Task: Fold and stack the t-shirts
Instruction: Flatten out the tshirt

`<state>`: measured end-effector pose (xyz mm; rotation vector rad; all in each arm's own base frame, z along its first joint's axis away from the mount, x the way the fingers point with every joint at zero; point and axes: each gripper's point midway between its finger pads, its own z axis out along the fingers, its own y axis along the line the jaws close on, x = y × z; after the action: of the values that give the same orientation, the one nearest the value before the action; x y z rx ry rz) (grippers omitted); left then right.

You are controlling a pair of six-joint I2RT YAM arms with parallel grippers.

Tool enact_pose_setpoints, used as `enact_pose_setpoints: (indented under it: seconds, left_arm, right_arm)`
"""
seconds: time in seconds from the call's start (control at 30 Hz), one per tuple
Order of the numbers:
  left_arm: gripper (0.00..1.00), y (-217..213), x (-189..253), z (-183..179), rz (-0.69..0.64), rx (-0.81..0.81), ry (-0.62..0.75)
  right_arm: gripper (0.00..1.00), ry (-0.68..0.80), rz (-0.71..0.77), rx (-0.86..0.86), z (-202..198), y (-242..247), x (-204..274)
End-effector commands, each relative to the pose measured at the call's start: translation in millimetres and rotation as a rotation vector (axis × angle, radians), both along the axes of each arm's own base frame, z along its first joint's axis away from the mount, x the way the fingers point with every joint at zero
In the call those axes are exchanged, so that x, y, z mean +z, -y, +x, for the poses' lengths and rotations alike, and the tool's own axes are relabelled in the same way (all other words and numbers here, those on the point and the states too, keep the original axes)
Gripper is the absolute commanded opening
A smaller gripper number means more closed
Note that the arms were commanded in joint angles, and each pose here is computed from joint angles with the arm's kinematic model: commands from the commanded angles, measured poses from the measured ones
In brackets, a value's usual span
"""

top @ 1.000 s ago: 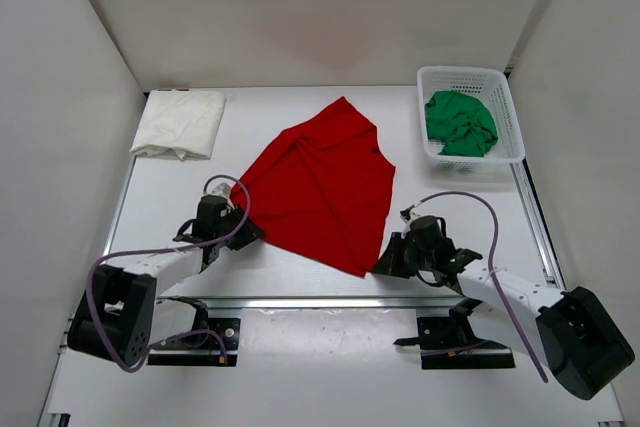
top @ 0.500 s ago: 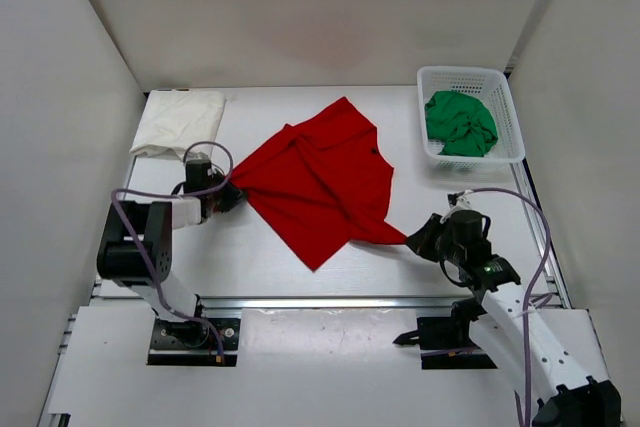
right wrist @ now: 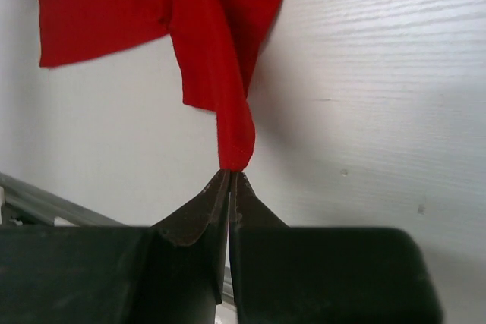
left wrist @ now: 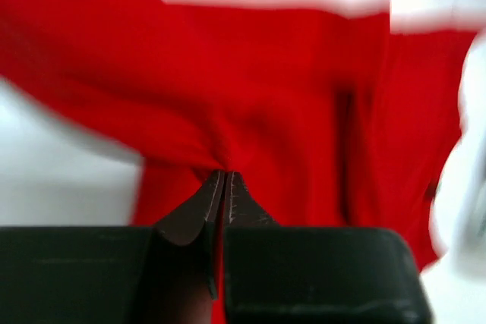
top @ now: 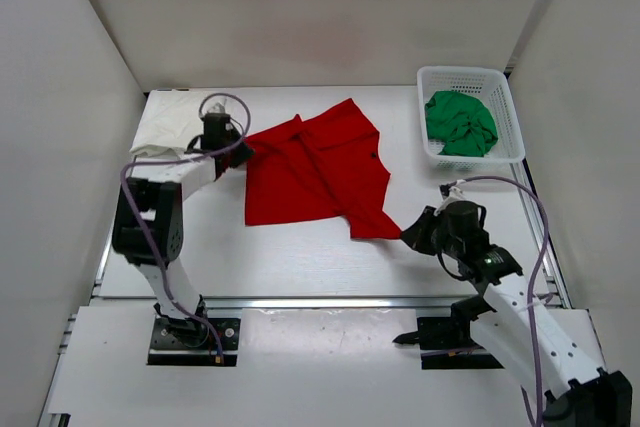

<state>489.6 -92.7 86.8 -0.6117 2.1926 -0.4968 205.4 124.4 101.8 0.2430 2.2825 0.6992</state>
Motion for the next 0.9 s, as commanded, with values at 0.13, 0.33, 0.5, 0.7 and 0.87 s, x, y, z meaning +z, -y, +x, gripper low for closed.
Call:
enact_pose_setpoints:
  seconds: [0.13,0.33,0.5,0.7,0.87]
  left_arm:
    - [0.02,33.9,-13.8,-136.1,0.076,-0.136,-0.038]
    - [0.15,10.0,-30.5,-192.4,-0.003,-0.098,-0.054]
    - [0.64,-2.2,-38.2,-211.6,-0.026,-0.09,-0.089]
    - [0.48,-20.7,-45.5,-240.0,-0.04,-0.009,-0.06]
    - [0.43,1.0,-72.0,-260.3,-0.074,-0.021,-0.13]
  right_arm:
    - [0.0,0.008,-0.008,0.077,8.9,-10.9,-6.6]
    - [0.0,0.015,-0.01,0.1,7.2,-16.5,-11.7]
    - [0.0,0.014,-0.021,0.137,2.5,-21.7,-16.2]
    - [0.0,0.018,-0.005,0.133,2.0,-21.7,-16.6]
    - [0.0,0.02,-0.001,0.158,2.5,-27.3,-15.0]
